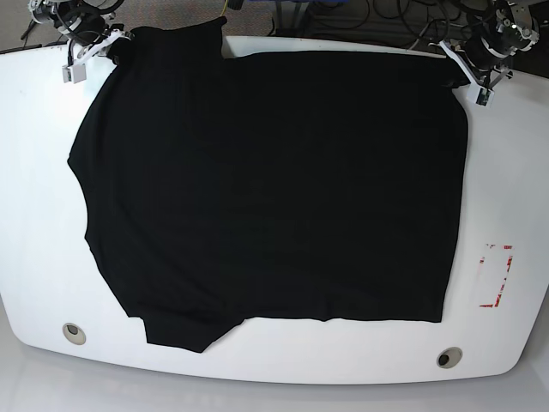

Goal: Layout the t-shirt on the table in an organized manner, then fold the t-shirt properly
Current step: 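Pull the held collar-end corners with both grippers to tension the shirt, then release the corners and move both grippers to the shirt's side edges, then grasp the shirt edge with the right gripper and drag it along the table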

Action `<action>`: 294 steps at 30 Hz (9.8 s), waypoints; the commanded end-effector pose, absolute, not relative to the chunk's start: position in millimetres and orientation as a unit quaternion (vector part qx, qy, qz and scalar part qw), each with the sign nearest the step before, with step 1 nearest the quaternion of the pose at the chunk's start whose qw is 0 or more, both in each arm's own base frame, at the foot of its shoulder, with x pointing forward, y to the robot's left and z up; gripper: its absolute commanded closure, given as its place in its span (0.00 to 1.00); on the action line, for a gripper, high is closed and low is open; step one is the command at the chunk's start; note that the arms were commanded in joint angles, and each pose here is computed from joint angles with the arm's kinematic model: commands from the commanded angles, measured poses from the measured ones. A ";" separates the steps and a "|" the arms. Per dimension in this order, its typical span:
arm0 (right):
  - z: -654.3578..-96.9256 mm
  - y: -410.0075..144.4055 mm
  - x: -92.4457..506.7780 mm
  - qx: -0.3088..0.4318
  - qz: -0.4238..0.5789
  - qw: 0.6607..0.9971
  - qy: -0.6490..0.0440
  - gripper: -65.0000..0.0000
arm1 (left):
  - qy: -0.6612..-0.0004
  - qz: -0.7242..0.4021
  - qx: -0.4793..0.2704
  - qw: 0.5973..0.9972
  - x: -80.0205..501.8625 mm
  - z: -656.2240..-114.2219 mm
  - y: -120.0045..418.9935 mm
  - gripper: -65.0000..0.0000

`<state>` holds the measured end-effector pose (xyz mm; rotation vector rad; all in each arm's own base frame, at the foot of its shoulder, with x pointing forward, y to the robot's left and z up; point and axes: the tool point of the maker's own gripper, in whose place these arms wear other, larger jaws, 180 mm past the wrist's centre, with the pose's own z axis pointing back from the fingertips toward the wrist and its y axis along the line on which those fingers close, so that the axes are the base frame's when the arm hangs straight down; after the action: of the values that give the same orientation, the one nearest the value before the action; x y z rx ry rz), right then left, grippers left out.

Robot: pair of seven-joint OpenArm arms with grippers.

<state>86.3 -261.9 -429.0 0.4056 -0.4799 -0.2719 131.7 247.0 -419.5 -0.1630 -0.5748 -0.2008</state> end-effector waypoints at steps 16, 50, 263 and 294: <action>-409.9 -265.0 92.3 0.196 -0.117 0.943 -0.242 1.00 | -0.308 -0.091 -0.054 0.946 150.7 -404.3 265.6 1.00; -351.4 -264.3 187.8 0.252 -0.143 0.882 -0.371 1.00 | -0.451 -0.123 -0.064 0.882 271.4 -334.8 241.1 1.00; -339.0 -225.6 314.7 0.293 -0.086 0.868 -0.390 1.00 | -0.515 -0.123 -0.006 0.848 372.2 -330.1 259.9 0.47; -312.7 -175.1 431.4 0.402 -0.094 0.812 -0.412 1.00 | -0.509 -0.126 0.001 0.851 370.4 -333.1 261.6 0.47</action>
<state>410.5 -170.5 -339.3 0.8367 -0.7934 -0.2053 360.4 257.7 -352.5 -0.0086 -1.0072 -0.2602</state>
